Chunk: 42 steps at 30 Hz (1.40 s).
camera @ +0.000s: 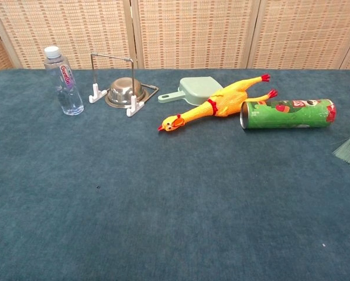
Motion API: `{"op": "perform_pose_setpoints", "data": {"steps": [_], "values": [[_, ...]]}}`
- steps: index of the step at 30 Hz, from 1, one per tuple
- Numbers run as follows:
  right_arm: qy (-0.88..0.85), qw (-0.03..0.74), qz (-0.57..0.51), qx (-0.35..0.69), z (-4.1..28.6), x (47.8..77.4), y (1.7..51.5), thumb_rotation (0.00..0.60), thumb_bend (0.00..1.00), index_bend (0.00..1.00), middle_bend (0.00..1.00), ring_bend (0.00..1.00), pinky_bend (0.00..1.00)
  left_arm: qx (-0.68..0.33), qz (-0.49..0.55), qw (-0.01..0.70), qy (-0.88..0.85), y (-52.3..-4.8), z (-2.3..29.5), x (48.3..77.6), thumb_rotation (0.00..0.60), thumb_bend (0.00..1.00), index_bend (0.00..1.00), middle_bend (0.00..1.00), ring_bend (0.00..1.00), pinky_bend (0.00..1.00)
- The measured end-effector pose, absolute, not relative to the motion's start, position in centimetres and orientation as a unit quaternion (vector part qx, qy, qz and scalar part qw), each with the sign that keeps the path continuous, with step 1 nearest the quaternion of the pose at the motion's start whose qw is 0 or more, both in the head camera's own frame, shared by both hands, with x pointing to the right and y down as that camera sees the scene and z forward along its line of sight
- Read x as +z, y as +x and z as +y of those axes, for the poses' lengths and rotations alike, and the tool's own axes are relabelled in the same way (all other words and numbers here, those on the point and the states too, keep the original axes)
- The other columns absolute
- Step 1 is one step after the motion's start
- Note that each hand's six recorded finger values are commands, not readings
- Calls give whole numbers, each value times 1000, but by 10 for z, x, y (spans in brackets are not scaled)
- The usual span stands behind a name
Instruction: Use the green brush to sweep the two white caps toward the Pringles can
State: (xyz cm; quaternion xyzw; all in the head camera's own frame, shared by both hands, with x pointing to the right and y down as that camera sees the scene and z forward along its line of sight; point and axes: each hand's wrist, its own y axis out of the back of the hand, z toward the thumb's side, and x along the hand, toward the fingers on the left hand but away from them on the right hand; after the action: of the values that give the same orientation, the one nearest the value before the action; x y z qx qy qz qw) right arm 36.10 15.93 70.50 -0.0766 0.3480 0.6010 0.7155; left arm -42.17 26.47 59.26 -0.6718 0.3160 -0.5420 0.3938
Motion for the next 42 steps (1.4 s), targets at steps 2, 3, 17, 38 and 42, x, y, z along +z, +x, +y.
{"op": "perform_pose_setpoints", "data": {"steps": [2,3,17,38,42], "values": [[-74,717,347,600,158,703,362,600,493,926,847,587,301,-542,316,393,-672,-422,264,593,600,411,0,0,0,52],[-75,718,346,599,158,702,362,600,493,926,848,587,301,-542,316,393,-672,-422,264,593,600,411,0,0,0,52],[-219,716,228,622,154,660,325,600,493,929,851,590,301,-540,324,393,-670,-424,262,589,600,410,0,0,0,52],[-500,564,43,655,213,674,309,600,381,81,368,353,287,-545,321,385,-672,-429,263,592,600,410,0,0,0,52],[-513,554,25,655,226,685,316,600,277,0,60,139,182,-546,321,384,-672,-429,262,593,600,410,0,0,0,53]]}}
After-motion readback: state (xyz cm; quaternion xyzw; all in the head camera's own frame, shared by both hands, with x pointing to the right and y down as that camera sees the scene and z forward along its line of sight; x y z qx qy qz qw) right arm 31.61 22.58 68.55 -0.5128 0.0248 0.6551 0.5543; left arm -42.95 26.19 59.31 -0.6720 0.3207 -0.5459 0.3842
